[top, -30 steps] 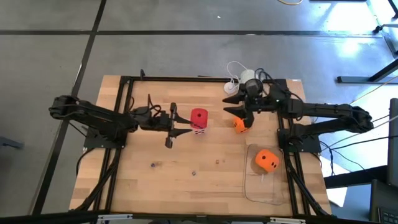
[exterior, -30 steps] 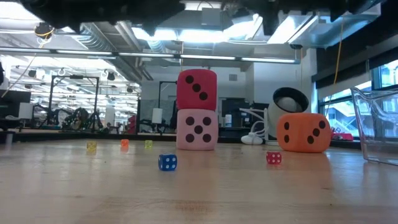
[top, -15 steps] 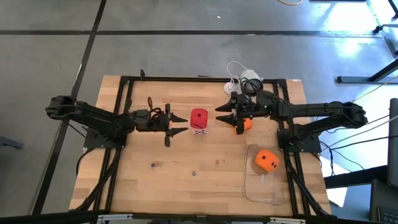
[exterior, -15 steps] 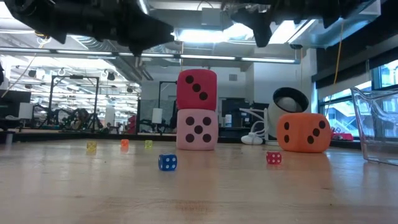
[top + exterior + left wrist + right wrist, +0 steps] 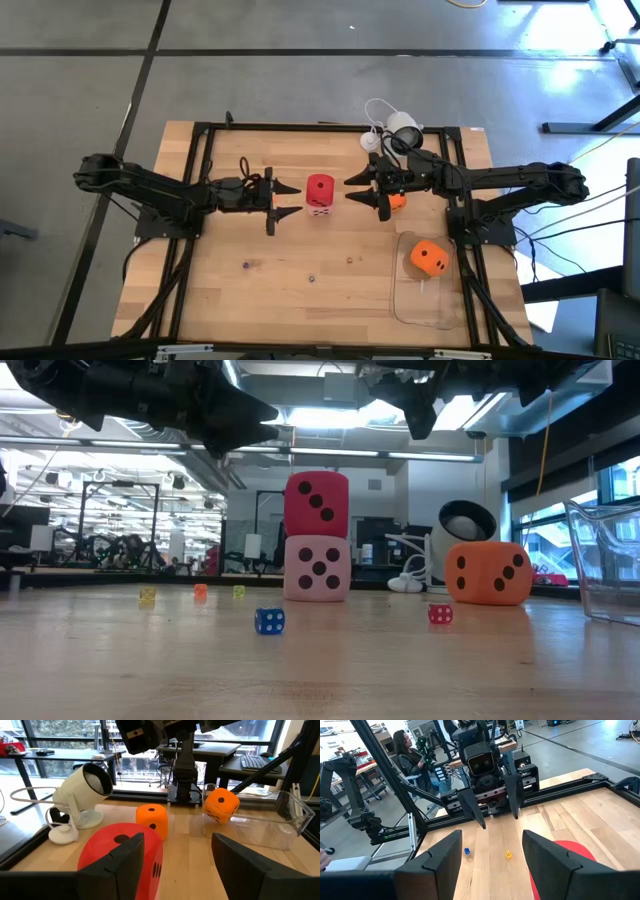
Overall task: Pick & Place Dice
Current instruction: Put the large red die into the transparent container
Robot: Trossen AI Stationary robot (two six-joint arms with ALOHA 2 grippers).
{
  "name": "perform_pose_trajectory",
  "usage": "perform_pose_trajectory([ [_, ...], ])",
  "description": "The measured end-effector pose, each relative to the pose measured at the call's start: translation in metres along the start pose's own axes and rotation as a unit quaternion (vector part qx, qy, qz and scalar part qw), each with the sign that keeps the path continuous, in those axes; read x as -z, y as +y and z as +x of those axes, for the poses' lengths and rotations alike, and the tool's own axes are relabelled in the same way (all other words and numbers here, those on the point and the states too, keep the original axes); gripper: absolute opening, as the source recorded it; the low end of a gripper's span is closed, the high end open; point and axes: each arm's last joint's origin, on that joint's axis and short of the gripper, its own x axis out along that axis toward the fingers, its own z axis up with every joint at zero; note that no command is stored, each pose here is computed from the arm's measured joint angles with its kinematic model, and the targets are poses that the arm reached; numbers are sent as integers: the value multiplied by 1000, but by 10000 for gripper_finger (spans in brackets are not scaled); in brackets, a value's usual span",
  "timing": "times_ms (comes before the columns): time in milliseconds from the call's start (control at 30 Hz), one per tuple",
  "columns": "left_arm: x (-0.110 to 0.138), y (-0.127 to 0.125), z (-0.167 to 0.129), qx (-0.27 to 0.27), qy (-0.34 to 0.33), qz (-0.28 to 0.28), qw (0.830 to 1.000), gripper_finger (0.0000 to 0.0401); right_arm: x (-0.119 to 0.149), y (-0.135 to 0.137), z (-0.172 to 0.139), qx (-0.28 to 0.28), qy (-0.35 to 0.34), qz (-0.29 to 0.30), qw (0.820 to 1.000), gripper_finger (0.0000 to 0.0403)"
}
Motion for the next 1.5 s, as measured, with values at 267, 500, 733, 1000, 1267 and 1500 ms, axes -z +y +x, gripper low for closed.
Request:
perform_pose_trajectory([
  [267, 4, 0, 0, 0, 19, 1, 1000, 228, 0, 0, 0, 0, 0, 0, 1000, 208],
  [500, 9, 0, 0, -1, 49, -13, 999, 230, 2, 3, 1, -5, 7, 2, 1000, 208],
  [733, 16, 1, -1, -4, 81, -13, 997, 230, 8, 11, 2, -22, 31, 4, 999, 208],
  [1000, 16, 1, -1, -4, 85, -12, 996, 228, 11, 15, 3, -26, 44, 5, 999, 208],
  [1267, 19, 1, -2, -18, 96, -27, 995, 230, 11, 15, 3, -7, 37, 4, 999, 208],
  [1500, 25, 3, 2, -50, 108, -44, 992, 229, 14, 17, 6, 108, 3, 6, 994, 208],
])
